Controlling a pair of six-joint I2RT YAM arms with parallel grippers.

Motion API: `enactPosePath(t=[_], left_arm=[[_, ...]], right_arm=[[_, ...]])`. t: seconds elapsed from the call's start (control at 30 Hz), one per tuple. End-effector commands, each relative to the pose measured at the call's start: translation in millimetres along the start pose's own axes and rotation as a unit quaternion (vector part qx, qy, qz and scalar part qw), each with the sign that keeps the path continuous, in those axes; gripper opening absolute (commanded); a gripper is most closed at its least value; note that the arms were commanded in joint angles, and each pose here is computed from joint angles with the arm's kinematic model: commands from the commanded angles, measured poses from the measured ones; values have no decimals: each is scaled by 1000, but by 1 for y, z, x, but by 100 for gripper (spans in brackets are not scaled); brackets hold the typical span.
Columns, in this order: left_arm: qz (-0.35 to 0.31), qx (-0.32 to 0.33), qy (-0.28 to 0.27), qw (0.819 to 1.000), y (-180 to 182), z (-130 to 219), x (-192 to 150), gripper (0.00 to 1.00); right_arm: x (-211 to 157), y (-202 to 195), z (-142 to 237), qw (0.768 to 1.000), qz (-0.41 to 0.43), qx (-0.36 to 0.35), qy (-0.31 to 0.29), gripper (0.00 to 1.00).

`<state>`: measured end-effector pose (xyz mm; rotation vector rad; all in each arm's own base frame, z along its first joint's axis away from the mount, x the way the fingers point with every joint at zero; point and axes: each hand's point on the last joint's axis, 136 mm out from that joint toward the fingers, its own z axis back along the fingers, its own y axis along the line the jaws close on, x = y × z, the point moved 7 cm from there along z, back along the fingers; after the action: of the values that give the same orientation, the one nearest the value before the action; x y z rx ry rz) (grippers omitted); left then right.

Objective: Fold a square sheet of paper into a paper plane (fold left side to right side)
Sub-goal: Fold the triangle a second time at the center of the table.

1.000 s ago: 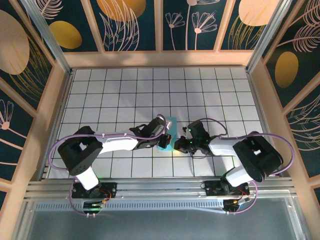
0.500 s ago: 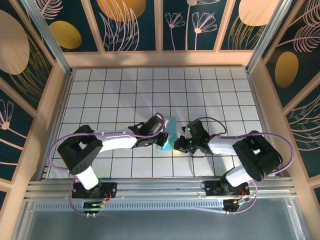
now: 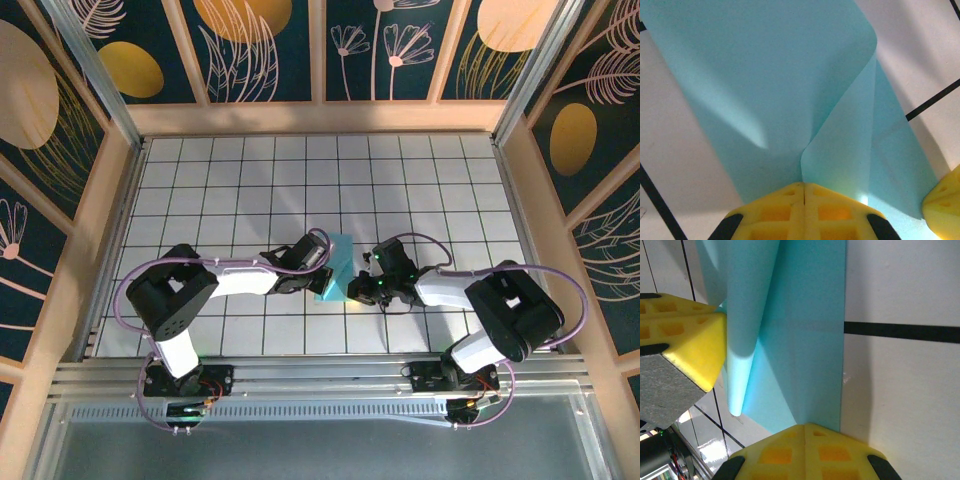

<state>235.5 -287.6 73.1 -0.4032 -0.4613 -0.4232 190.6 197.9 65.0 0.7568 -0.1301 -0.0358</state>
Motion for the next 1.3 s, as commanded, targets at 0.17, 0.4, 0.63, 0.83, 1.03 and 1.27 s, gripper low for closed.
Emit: enactPosePath(t=[0.17,0.4,0.63,0.83,1.03,1.27], left_arm=[[-6,18,-3,1000,8,-2,7,0],[-8,20,-12,1000,9,2,13,0],[-12,13,-11,1000,7,2,14,0],[-14,16,-13,1000,8,2,14,0],[-20,11,-22,999,6,6,19,0],[-28,10,-27,999,4,8,22,0]], right_arm=[[-9,-22,-4,998,-11,-65,14,0],[-10,-23,-4,998,-12,-65,15,0],[-10,-23,-4,998,-12,-65,16,0],[-10,-23,-4,998,-12,-65,16,0],[-10,-23,-4,998,-12,-64,17,0],[-11,-24,-5,998,-13,-64,18,0]])
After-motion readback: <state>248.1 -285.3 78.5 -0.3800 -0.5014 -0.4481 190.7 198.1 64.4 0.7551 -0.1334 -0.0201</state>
